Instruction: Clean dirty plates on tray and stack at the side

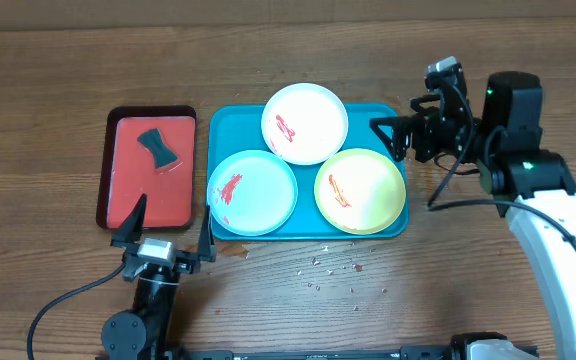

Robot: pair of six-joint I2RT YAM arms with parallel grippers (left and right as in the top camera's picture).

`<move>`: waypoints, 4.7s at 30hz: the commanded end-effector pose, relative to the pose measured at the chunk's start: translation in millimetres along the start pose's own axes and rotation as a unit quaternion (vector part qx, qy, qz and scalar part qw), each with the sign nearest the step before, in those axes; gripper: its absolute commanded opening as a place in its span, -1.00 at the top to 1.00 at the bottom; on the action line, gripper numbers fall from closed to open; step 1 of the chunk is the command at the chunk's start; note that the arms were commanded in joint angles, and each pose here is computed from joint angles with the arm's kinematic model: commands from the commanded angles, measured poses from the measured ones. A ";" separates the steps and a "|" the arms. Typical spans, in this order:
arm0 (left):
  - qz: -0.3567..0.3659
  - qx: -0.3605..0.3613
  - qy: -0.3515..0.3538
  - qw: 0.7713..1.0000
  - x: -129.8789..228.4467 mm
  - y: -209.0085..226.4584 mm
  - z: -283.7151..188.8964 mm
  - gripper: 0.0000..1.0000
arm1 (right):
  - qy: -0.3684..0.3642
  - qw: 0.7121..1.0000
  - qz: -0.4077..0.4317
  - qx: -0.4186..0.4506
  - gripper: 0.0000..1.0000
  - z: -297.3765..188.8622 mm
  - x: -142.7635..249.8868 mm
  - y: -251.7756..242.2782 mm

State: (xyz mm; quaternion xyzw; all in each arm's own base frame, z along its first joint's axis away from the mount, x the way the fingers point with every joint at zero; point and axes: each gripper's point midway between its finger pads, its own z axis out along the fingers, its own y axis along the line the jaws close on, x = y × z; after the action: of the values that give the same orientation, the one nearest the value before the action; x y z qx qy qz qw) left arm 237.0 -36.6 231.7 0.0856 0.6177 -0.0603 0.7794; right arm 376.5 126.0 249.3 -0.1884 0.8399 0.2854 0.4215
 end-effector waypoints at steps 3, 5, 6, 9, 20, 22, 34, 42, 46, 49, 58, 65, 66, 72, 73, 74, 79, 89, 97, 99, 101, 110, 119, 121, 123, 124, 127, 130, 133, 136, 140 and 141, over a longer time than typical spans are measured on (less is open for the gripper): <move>0.050 -0.017 -0.011 0.999 -36.3 7.1 2.4 -1.00 | -0.017 0.996 0.048 0.074 -1.00 -7.7 -15.2 -17.5; 0.044 -0.063 0.031 0.997 -42.7 25.0 7.5 -1.00 | -0.013 0.991 0.074 0.112 -1.00 -11.3 -15.0 -27.0; 0.041 -0.080 0.055 0.994 -45.6 32.4 10.9 -1.00 | -0.015 0.985 0.112 0.131 -1.00 -14.8 -16.3 -31.7; 0.036 -0.114 0.152 0.981 -50.5 51.3 31.1 -1.00 | -0.007 0.980 0.152 0.131 -1.00 -21.0 -20.1 -27.2; -0.060 -0.040 0.379 0.923 8.9 47.7 135.1 -0.99 | -0.032 0.990 0.136 0.024 -1.00 -13.0 -44.4 11.7; -0.123 -0.122 0.406 0.898 20.7 74.9 137.1 -1.00 | -0.034 0.988 0.147 0.022 -1.00 -10.1 -46.1 11.9; -0.258 -0.214 0.522 0.784 80.2 154.2 121.9 -1.00 | 0.071 0.969 0.219 0.090 -1.00 10.3 -44.2 2.1; -0.330 -0.218 0.531 0.749 126.0 150.6 135.3 -1.00 | 0.074 0.985 0.154 0.029 -1.00 58.2 -55.0 51.3; -0.322 -0.239 0.544 0.738 151.5 160.1 133.9 -0.78 | 0.076 0.987 0.138 0.009 -1.00 71.4 -53.6 71.6; -0.327 -0.271 0.551 0.719 174.4 166.4 131.3 -0.65 | 0.081 0.988 0.130 -0.002 -1.00 81.3 -50.1 81.3; -0.281 -0.317 0.573 0.701 232.2 151.8 139.3 -0.68 | 0.103 0.985 0.139 0.000 -1.00 99.1 -36.3 77.9; -0.229 -0.376 0.546 0.713 252.5 159.4 150.1 -0.68 | 0.111 0.984 0.142 0.002 -1.00 98.4 -31.9 77.4; -0.227 -0.379 0.542 0.715 254.1 161.4 152.0 -0.68 | 0.112 0.983 0.143 0.003 -1.00 98.3 -31.4 77.3; -0.221 -0.392 0.542 0.710 276.7 166.4 149.5 -0.70 | 0.118 0.982 0.145 0.004 -1.00 97.6 -28.4 77.1; -0.219 -0.394 0.544 0.708 279.8 166.7 147.7 -0.70 | 0.119 0.982 0.145 0.004 -1.00 97.5 -27.9 77.1; -0.218 -0.394 0.547 0.705 282.8 166.2 146.1 -0.70 | 0.120 0.982 0.146 0.005 -1.00 97.4 -27.5 77.0; -0.226 -0.385 0.554 0.702 287.5 161.3 145.2 -0.04 | 0.121 0.982 0.146 0.005 -1.00 97.2 -26.8 77.0; -0.252 -0.353 0.577 0.692 289.5 145.1 144.1 -0.61 | 0.121 0.982 0.146 0.005 -1.00 97.3 -26.9 76.9; -0.297 -0.304 0.646 0.634 272.6 112.6 130.6 -0.99 | 0.118 0.982 0.145 0.014 -1.00 97.5 -27.6 73.8; -0.305 -0.297 0.659 0.620 266.3 106.9 127.4 -1.00 | 0.117 0.983 0.144 0.014 -1.00 97.7 -28.4 73.8; -0.309 -0.292 0.664 0.615 264.1 103.8 126.6 -0.85 | 0.116 0.983 0.143 0.013 -1.00 97.8 -28.9 73.9; -0.291 -0.314 0.668 0.609 263.9 111.3 118.9 0.77 | 0.116 0.983 0.144 0.013 -1.00 97.7 -28.6 73.9; -0.219 -0.381 0.634 0.637 260.4 150.1 122.5 -0.99 | 0.116 0.983 0.144 0.013 -1.00 97.7 -28.7 73.9; -0.217 -0.385 0.625 0.643 260.1 154.1 126.0 -1.00 | 0.116 0.983 0.144 0.013 -1.00 97.7 -28.6 73.9; -0.221 -0.385 0.620 0.647 260.2 155.6 128.9 -1.00 | 0.116 0.983 0.144 0.013 -1.00 97.7 -28.6 73.9; -0.221 -0.385 0.619 0.649 260.2 156.0 130.0 -1.00 | 0.116 0.983 0.144 0.013 -1.00 97.7 -28.6 73.9; -0.226 -0.380 0.618 0.650 260.7 153.9 131.6 -0.90 | 0.118 0.982 0.145 0.013 -1.00 97.5 -27.9 73.9; -0.233 -0.374 0.620 0.649 261.4 151.1 132.3 -0.15 | 0.120 0.982 0.145 0.014 -1.00 97.3 -26.9 73.8; -0.239 -0.369 0.624 0.647 262.0 147.8 131.8 0.57 | 0.120 0.982 0.145 0.014 -1.00 97.3 -26.8 73.8; -0.251 -0.356 0.629 0.643 262.7 141.2 132.0 0.92 | 0.120 0.982 0.145 0.014 -1.00 97.3 -26.7 73.8; -0.254 -0.357 0.633 0.638 252.8 143.5 132.3 0.92 | 0.120 0.982 0.145 0.014 -1.00 97.3 -26.7 73.8; -0.254 -0.358 0.633 0.638 248.0 144.3 133.6 0.92 | 0.120 0.982 0.146 0.014 -1.00 97.2 -26.6 73.8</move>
State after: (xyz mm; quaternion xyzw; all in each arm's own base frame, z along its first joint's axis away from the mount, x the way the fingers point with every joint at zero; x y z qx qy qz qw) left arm 438.2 75.4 14.6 -0.3384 0.9334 0.0499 0.1081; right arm 405.4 245.6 234.5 -0.0889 0.9124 0.3057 0.2571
